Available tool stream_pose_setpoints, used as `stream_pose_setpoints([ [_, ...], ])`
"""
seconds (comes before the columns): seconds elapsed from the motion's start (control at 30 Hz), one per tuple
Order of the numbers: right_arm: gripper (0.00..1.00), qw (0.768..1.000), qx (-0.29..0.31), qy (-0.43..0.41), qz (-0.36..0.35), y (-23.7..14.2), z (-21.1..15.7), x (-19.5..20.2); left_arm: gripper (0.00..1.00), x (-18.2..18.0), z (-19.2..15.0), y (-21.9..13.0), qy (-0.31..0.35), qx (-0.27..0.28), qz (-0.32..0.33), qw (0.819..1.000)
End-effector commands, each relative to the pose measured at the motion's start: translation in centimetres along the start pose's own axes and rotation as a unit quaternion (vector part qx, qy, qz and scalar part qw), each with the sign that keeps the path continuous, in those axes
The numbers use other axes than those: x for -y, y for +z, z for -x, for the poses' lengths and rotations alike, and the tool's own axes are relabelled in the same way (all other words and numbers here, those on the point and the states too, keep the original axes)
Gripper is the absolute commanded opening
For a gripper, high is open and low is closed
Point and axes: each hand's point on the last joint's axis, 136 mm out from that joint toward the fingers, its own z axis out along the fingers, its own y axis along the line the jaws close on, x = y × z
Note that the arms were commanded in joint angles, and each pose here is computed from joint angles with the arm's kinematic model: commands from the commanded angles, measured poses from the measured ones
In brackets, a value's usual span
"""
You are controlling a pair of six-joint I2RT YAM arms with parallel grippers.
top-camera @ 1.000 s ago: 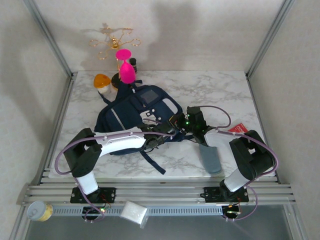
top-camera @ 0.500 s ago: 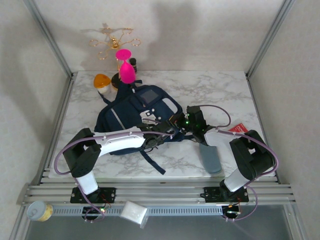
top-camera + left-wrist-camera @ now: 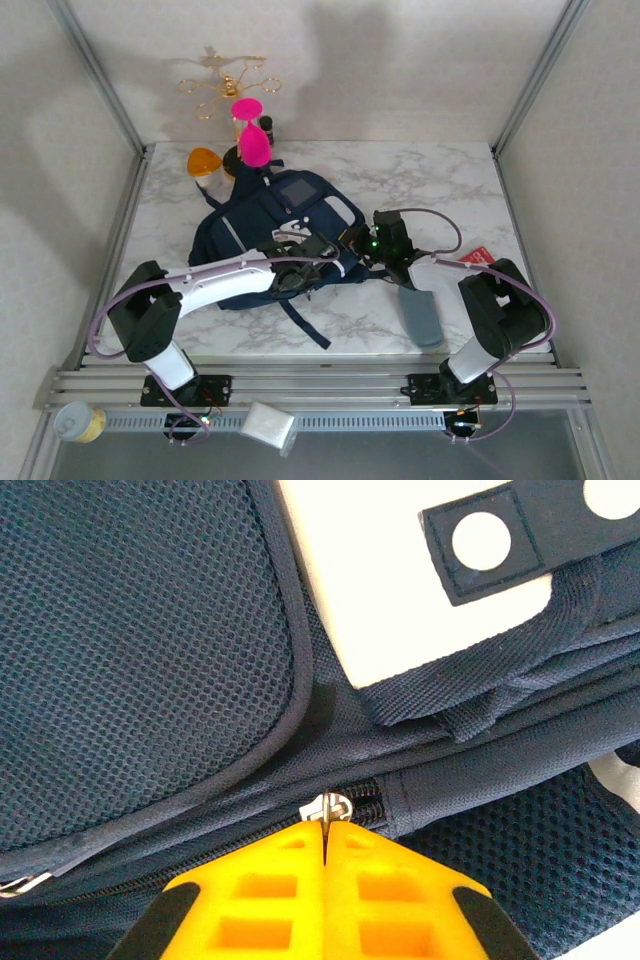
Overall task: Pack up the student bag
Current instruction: Unzip the student bag at the center of the table.
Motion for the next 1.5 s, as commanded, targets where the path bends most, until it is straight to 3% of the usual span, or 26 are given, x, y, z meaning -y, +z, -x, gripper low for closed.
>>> stream_pose_setpoints([
  [0.0, 0.00, 0.999, 0.040, -0.025, 0.024, -0.3, 2.7, -2.3, 0.00, -3.6, 0.0, -0.4, -0.026, 0.006, 0.064, 0.998],
  [0.13, 0.00, 0.998, 0.049, -0.023, 0.024, -0.4, 3.8, -2.2, 0.00, -3.5, -1.5, -0.3, 0.007, -0.032, 0.039, 0.999],
  [0.3, 0.00, 0.997, 0.073, -0.029, 0.012, -0.6, 6.2, -1.8, 0.00, -5.3, -2.2, 0.0, 0.023, -0.048, 0.058, 0.997],
  [0.47, 0.00, 0.997, 0.075, -0.033, 0.005, 0.2, 8.9, -1.5, 0.00, -4.7, -2.6, 0.3, 0.021, -0.073, 0.013, 0.997],
  [0.7, 0.00, 0.998, 0.042, -0.055, 0.002, 1.3, 7.4, -1.9, 0.01, -2.6, -3.9, 1.9, 0.048, -0.104, -0.018, 0.993],
  [0.83, 0.00, 0.998, 0.031, -0.052, -0.014, 1.5, 6.8, -0.9, 0.17, -3.0, -4.4, 2.9, 0.056, -0.110, -0.004, 0.992],
  [0.9, 0.07, 0.998, 0.030, -0.056, -0.015, 1.2, 6.6, -0.8, 0.32, -3.2, -4.7, 3.3, 0.055, -0.113, -0.005, 0.992],
  [0.97, 0.13, 0.997, 0.032, -0.062, -0.026, 0.8, 6.7, -0.6, 0.37, -3.4, -5.1, 3.6, 0.055, -0.118, -0.007, 0.991],
  [1.07, 0.20, 0.996, 0.035, -0.078, -0.035, 0.2, 6.8, -0.9, 0.30, -3.2, -5.4, 4.1, 0.053, -0.120, -0.016, 0.991],
  [1.17, 0.32, 0.994, 0.036, -0.091, -0.058, -0.8, 6.7, -0.7, 0.22, -3.1, -5.1, 4.4, 0.051, -0.116, -0.018, 0.992],
  [1.37, 0.47, 0.990, 0.016, -0.116, -0.075, -1.7, 4.4, -1.8, 0.00, -2.3, -3.3, 3.6, 0.045, -0.098, -0.038, 0.993],
  [1.47, 0.52, 0.991, -0.010, -0.119, -0.066, -1.3, 2.1, -3.0, 0.00, -0.7, -1.8, 1.9, 0.041, -0.079, -0.070, 0.994],
])
